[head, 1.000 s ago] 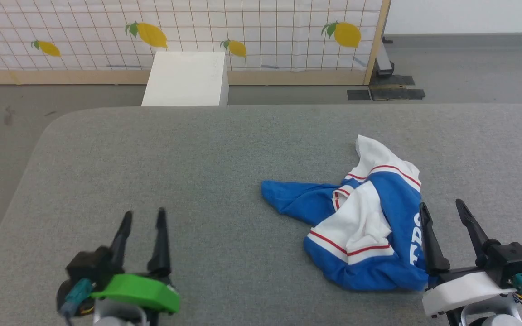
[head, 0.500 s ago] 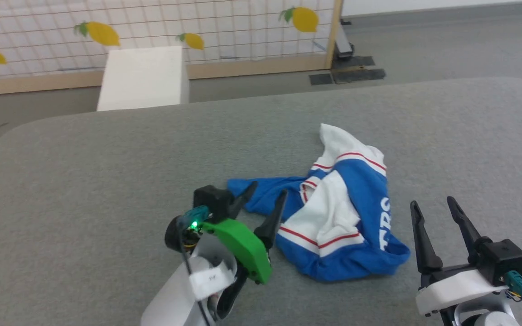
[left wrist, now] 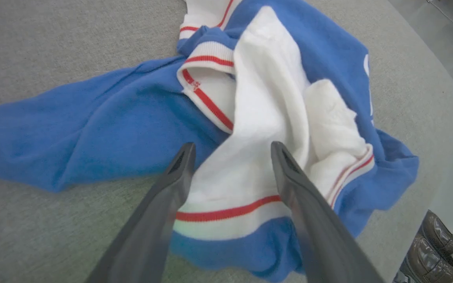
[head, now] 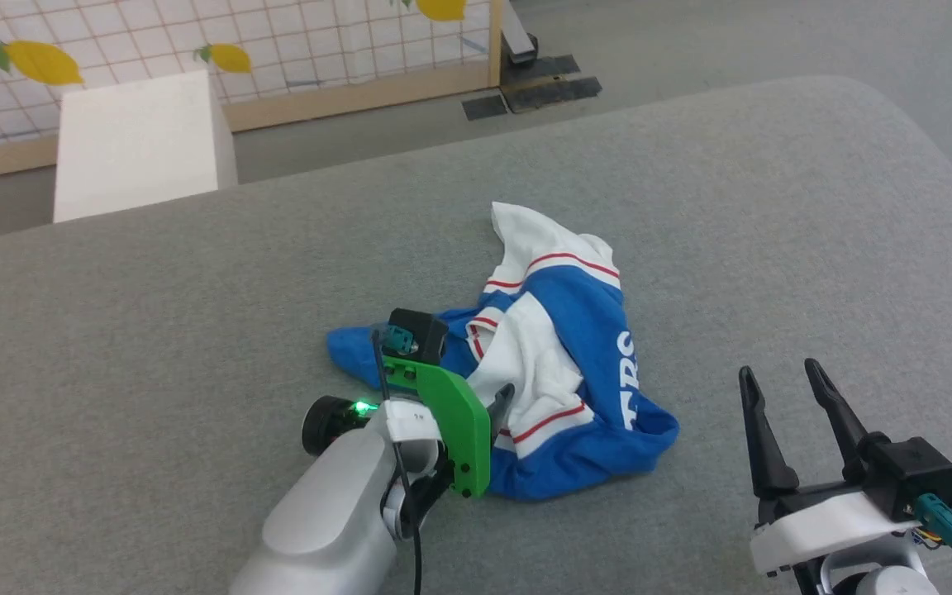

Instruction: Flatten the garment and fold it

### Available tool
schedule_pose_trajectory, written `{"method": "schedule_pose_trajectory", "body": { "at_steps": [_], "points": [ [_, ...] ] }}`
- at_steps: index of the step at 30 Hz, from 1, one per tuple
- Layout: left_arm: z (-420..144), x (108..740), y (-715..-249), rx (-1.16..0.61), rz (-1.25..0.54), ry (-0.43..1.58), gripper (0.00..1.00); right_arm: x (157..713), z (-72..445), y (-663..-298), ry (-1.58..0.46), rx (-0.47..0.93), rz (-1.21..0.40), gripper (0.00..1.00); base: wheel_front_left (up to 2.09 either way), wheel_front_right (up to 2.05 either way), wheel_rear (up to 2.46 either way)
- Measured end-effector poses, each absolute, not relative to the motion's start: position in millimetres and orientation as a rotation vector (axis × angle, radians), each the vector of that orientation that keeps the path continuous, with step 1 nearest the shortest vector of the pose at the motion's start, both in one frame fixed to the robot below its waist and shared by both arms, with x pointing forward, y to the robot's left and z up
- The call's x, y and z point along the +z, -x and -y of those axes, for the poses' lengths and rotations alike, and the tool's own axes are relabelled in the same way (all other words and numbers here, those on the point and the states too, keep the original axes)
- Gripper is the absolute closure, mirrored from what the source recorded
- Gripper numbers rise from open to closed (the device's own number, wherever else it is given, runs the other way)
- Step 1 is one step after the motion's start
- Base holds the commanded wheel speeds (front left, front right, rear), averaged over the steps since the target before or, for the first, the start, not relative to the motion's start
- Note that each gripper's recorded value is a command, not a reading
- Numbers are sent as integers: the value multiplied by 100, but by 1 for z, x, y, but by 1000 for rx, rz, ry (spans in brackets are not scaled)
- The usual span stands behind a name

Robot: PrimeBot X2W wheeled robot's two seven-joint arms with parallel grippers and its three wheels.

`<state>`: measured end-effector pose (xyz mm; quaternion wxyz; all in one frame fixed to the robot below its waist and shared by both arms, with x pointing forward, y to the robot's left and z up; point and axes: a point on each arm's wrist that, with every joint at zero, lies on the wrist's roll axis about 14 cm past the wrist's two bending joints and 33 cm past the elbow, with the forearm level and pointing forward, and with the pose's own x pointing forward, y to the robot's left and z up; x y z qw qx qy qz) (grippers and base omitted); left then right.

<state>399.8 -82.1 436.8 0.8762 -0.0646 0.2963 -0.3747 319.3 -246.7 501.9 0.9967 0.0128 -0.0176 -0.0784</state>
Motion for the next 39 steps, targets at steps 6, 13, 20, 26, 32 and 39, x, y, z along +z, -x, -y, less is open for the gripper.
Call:
{"method": "schedule_pose_trajectory", "body": {
  "at_steps": [6,13,20,26,32,39],
  "points": [
    [94,433,-399,-829,-645,135,100,496,254,-318,-24,-182,19,0,0,0,0],
    [85,463,-417,-787,-471,210,100,496,249,-323,-34,-163,24,0,0,0,0],
    [25,518,-454,-535,-154,351,100,501,239,-333,-39,-126,48,0,0,0,0],
    [-75,508,-453,-209,-81,406,100,505,225,-344,-45,-75,64,0,0,0,0],
    [-166,464,-408,82,-162,391,100,510,207,-354,-50,-18,80,0,0,0,0],
    [-174,385,-330,128,-584,490,0,511,190,-363,-51,38,78,0,0,0,0]
  ]
}}
